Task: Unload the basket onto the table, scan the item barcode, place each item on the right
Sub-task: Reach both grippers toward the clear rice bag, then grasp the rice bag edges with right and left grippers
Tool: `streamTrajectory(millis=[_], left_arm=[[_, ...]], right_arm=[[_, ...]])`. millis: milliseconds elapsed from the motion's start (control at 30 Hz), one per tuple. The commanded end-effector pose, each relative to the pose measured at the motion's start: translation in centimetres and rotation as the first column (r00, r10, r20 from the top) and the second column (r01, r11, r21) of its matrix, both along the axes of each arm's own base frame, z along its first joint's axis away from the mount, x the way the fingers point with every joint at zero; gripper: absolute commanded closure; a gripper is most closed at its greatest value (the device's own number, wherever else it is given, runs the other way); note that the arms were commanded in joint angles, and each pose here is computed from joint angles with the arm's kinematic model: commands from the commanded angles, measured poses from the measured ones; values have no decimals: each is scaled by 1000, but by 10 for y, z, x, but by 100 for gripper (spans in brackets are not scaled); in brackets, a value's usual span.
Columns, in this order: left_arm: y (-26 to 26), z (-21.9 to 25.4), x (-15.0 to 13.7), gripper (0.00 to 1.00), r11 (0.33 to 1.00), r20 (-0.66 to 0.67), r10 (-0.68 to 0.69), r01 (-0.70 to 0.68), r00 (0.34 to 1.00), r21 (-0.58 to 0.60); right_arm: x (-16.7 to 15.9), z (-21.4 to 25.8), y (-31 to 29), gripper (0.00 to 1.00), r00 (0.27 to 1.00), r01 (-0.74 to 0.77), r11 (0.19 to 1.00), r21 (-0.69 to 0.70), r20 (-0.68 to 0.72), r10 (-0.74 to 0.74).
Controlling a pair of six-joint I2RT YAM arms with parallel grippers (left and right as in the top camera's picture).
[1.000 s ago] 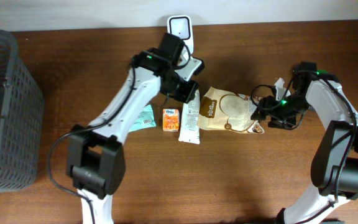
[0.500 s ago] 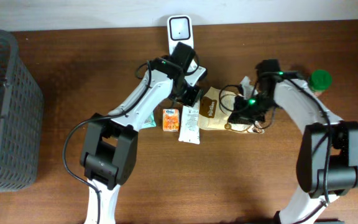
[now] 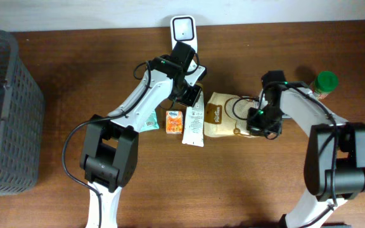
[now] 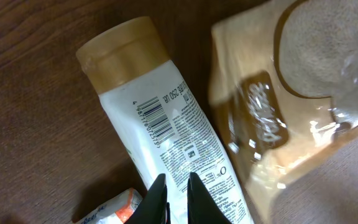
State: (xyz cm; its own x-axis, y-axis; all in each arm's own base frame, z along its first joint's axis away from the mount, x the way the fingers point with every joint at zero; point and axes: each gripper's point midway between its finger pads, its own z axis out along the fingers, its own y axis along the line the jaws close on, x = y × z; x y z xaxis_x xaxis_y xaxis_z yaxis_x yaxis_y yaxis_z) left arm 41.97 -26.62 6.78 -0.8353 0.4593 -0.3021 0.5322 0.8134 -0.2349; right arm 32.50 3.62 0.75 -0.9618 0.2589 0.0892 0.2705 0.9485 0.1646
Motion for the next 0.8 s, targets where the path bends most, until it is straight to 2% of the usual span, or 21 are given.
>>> streamTrajectory(millis=[0,133,200,333,400,500,567,767], left_arm=[[-5,0,-2,89,1000,3,-7,7,1000,0],[-11,0,-5,89,1000,6,-22,22,1000,-2],[-14,0,-7,89,1000,7,-30,30,1000,-2],[-27,2,-10,87,998,24,-53,53,998,-13],[-30,2,-12,87,998,24,-60,61,998,-15],[-33,4,-9,89,998,41,-57,58,998,-21],[-27,5,-2,89,999,27,15,-14,1000,-37],[-7,5,12,86,996,16,76,-76,997,-49]], right_arm=[[4,-14,-58,94,997,76,986,-146,28,-73],[57,-9,-63,90,968,2,987,-159,247,38],[73,7,-50,89,953,-35,995,-89,298,60],[113,76,-31,72,921,-47,998,32,389,31],[132,94,-33,71,897,20,998,52,441,-41],[158,85,-32,72,859,62,997,43,507,-75],[166,64,-26,73,865,84,996,43,493,-94],[159,3,-5,73,922,53,997,64,379,-74]])
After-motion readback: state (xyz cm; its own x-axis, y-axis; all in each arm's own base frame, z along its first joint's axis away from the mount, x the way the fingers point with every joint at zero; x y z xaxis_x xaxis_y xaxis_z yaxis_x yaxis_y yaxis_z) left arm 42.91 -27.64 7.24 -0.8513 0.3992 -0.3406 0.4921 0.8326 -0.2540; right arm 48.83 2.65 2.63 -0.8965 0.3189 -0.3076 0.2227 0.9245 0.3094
